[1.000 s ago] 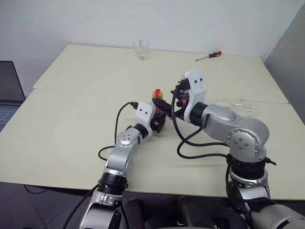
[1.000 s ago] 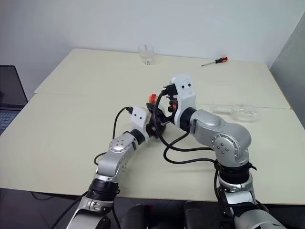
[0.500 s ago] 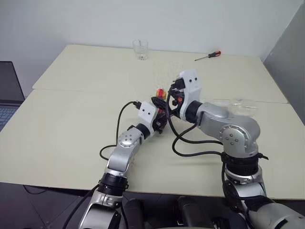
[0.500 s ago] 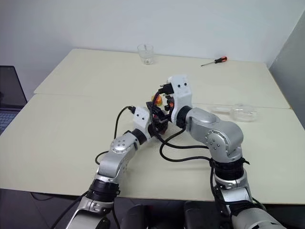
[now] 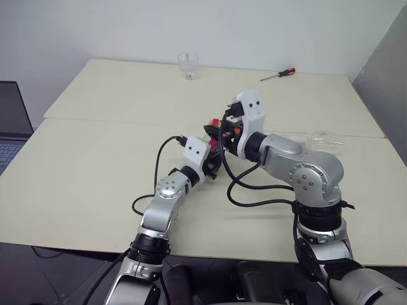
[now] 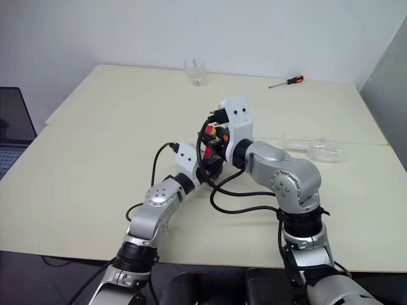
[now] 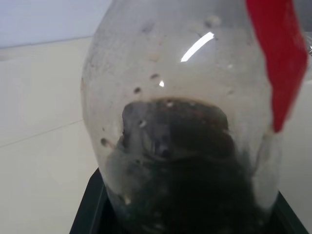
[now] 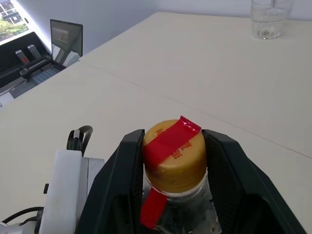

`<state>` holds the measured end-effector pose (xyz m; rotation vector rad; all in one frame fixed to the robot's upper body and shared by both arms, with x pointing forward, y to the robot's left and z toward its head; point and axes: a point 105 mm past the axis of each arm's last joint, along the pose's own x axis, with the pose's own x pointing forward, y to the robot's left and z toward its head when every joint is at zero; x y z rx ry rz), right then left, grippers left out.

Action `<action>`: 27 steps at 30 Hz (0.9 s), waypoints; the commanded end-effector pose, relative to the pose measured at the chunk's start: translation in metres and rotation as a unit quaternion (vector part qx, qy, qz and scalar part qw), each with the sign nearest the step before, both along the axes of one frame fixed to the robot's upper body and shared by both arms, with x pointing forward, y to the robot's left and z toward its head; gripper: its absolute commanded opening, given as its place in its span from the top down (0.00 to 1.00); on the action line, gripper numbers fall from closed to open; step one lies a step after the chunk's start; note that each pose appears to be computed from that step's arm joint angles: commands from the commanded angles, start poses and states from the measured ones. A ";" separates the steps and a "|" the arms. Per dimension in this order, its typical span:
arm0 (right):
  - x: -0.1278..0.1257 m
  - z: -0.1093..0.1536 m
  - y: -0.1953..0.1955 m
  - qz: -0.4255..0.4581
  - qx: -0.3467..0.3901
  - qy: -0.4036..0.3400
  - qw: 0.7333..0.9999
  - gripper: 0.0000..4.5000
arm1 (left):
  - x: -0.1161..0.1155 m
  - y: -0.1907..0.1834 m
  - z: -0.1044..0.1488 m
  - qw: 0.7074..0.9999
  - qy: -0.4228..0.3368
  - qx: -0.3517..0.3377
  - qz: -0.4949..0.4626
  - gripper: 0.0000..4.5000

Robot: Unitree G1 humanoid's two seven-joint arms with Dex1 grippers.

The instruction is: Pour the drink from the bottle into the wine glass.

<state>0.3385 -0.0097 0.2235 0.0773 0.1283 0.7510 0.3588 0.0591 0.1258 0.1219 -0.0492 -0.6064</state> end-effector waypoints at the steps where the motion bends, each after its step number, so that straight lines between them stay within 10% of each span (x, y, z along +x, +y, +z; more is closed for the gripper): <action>1: -0.008 0.022 0.005 0.025 0.011 -0.041 0.999 0.68 | -0.003 -0.005 0.019 0.999 -0.033 -0.014 -0.009 0.65; 27: -0.004 0.017 0.001 0.328 -0.060 -0.152 0.930 0.68 | -0.010 0.004 0.018 0.999 -0.025 -0.020 0.009 0.78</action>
